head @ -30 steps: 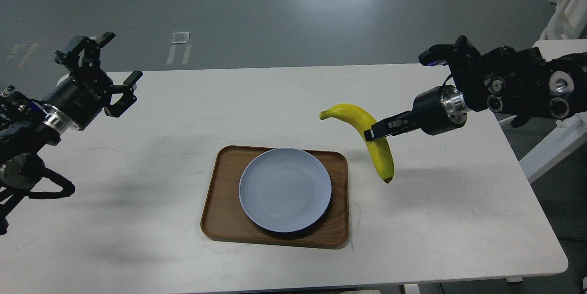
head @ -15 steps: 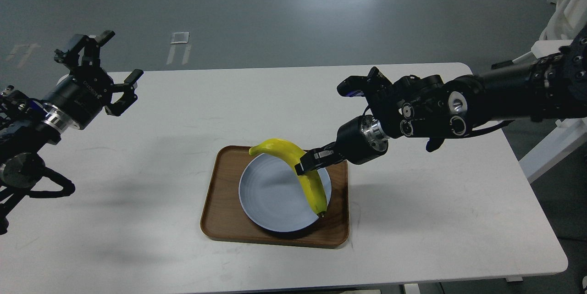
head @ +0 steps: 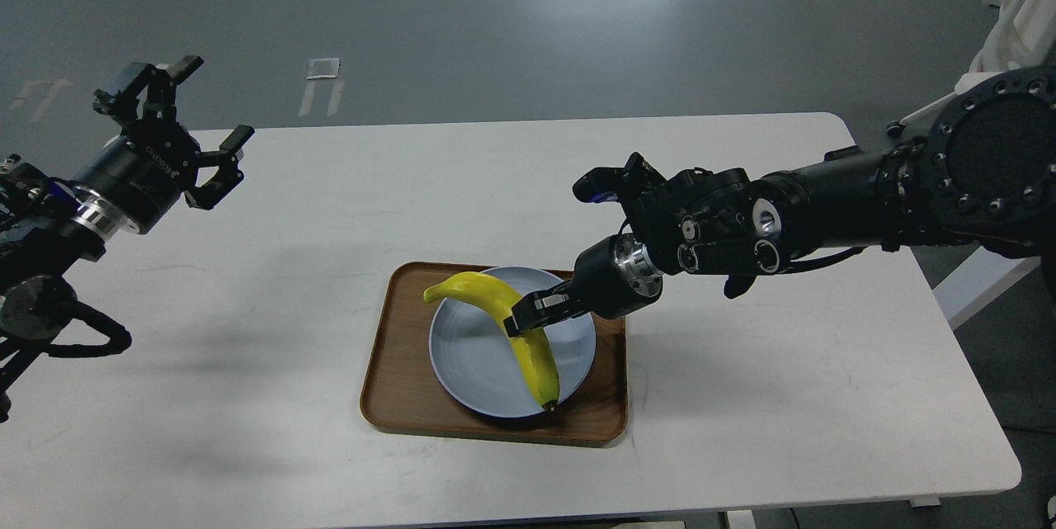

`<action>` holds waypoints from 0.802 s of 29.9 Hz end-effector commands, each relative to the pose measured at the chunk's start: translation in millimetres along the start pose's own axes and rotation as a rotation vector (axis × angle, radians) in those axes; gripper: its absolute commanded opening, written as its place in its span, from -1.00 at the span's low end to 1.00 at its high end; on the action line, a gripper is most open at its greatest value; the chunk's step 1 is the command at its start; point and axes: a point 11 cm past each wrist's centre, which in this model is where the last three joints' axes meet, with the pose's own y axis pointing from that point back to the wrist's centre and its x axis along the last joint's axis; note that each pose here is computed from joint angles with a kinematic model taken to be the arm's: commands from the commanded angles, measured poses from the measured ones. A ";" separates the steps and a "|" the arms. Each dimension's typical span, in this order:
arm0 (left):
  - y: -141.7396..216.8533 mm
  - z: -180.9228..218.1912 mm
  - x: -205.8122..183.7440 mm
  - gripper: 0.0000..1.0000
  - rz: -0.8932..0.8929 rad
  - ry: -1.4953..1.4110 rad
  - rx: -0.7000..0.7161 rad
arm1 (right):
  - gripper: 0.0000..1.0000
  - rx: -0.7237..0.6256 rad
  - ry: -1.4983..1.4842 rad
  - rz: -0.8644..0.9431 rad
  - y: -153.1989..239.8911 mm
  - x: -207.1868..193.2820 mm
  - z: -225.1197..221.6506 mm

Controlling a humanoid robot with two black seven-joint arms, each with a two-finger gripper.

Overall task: Place banana on plate with both arms
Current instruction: 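Lower the banana onto the plate and open the right gripper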

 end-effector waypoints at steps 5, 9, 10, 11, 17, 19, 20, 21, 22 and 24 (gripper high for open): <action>1.8 -2.2 0.8 0.96 0.003 0.002 0.005 | -0.02 -0.007 -0.012 0.014 -2.7 -0.2 8.5; 4.1 -0.1 3.8 0.96 0.009 -0.005 0.006 | 0.24 -0.009 -0.014 0.020 -3.5 -0.2 10.6; 4.3 0.8 4.3 0.96 0.010 -0.006 0.004 | 0.33 -0.008 -0.014 0.022 -3.4 0.4 10.4; 4.3 0.8 4.3 0.96 0.010 -0.006 0.004 | 0.52 -0.008 -0.014 0.022 -3.4 0.4 10.4; 4.3 0.8 4.3 0.96 0.010 -0.006 0.004 | 0.96 0.014 -0.051 0.108 10.3 21.0 12.2; 4.6 -0.2 4.5 0.96 0.012 -0.005 0.006 | 0.97 0.033 -0.106 0.187 27.9 34.1 21.0; 4.3 -0.7 4.0 0.96 0.011 -0.004 0.006 | 0.97 0.058 -0.152 0.242 39.2 40.2 27.5; 4.0 -1.1 3.6 0.96 0.010 -0.003 0.006 | 0.97 0.077 -0.180 0.271 44.0 42.3 30.4; 3.2 -2.9 2.1 0.96 0.007 0.001 0.007 | 0.97 0.120 -0.235 0.336 54.6 47.5 35.9; 2.9 -4.0 1.4 0.96 0.006 0.004 0.007 | 0.97 0.171 -0.295 0.403 63.3 51.0 41.4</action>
